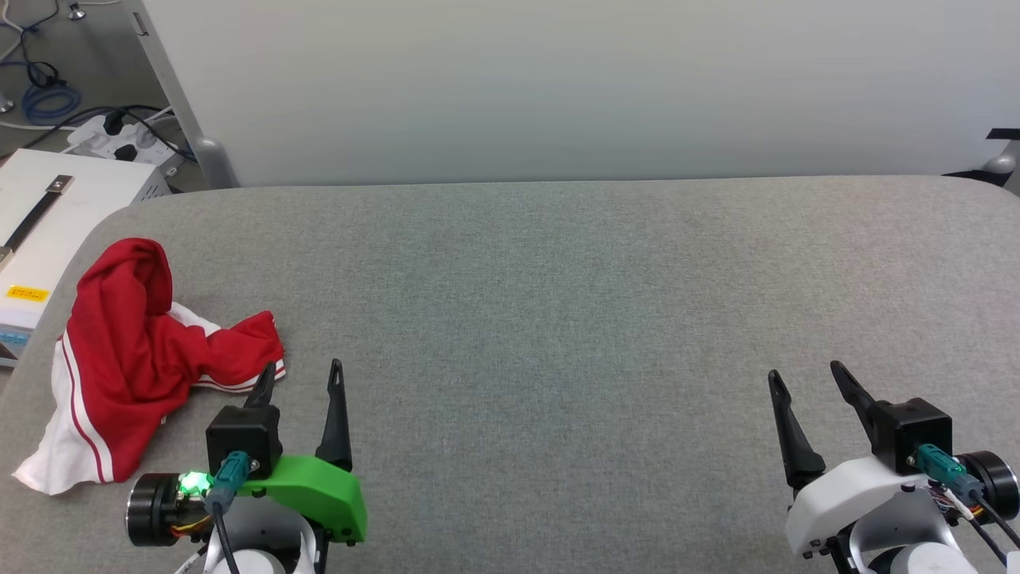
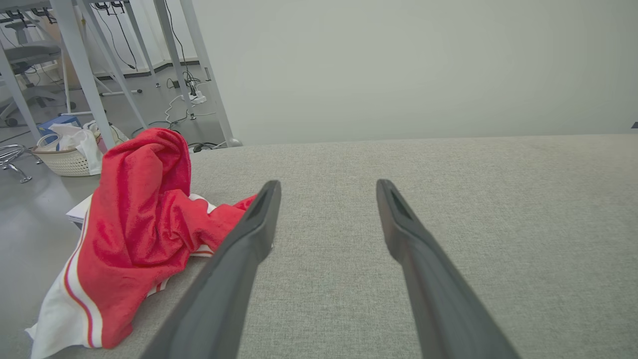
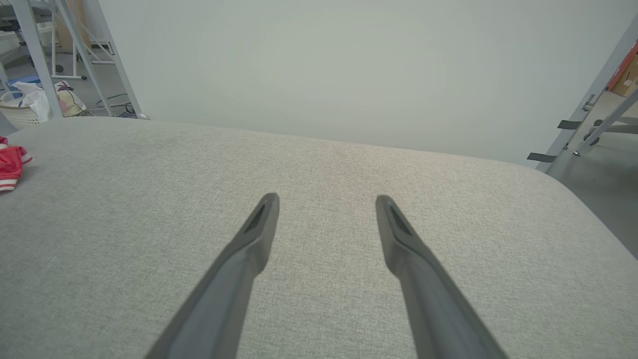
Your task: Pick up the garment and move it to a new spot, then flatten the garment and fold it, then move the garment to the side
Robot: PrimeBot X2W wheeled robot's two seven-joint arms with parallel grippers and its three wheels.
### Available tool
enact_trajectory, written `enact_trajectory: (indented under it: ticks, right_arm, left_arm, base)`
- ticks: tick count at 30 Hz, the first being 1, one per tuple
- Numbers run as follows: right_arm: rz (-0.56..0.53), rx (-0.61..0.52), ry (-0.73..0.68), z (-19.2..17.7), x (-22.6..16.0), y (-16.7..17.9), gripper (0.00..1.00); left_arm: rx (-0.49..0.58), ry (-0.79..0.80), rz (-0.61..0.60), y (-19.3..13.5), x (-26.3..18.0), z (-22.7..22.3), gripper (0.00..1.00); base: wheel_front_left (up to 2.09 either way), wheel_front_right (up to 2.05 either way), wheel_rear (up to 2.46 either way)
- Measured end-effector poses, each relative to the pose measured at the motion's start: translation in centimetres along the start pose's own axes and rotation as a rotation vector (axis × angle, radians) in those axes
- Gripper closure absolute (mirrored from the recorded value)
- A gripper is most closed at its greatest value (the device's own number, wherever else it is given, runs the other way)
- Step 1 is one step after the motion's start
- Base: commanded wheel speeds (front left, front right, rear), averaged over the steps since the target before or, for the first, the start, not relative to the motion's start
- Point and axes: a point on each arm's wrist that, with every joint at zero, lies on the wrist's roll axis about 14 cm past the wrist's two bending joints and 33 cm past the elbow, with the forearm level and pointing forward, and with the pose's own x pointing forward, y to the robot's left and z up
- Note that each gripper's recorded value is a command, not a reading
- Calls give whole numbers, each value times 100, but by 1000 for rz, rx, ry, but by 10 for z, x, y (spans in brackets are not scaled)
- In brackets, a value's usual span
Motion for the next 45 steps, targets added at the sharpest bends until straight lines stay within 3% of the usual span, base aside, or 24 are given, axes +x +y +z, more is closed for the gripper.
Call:
enact_trajectory:
  ticks: [31,45]
  right_arm:
    - [-2,85,-69,11,0,-1,0]
    - [124,81,-96,22,16,39,0]
  left_arm:
    - [-62,-32,-27,-10,1,-3,0]
    - [-82,-55,63,20,-8,-1,0]
  base:
    - [0,0,0]
    - [0,0,0]
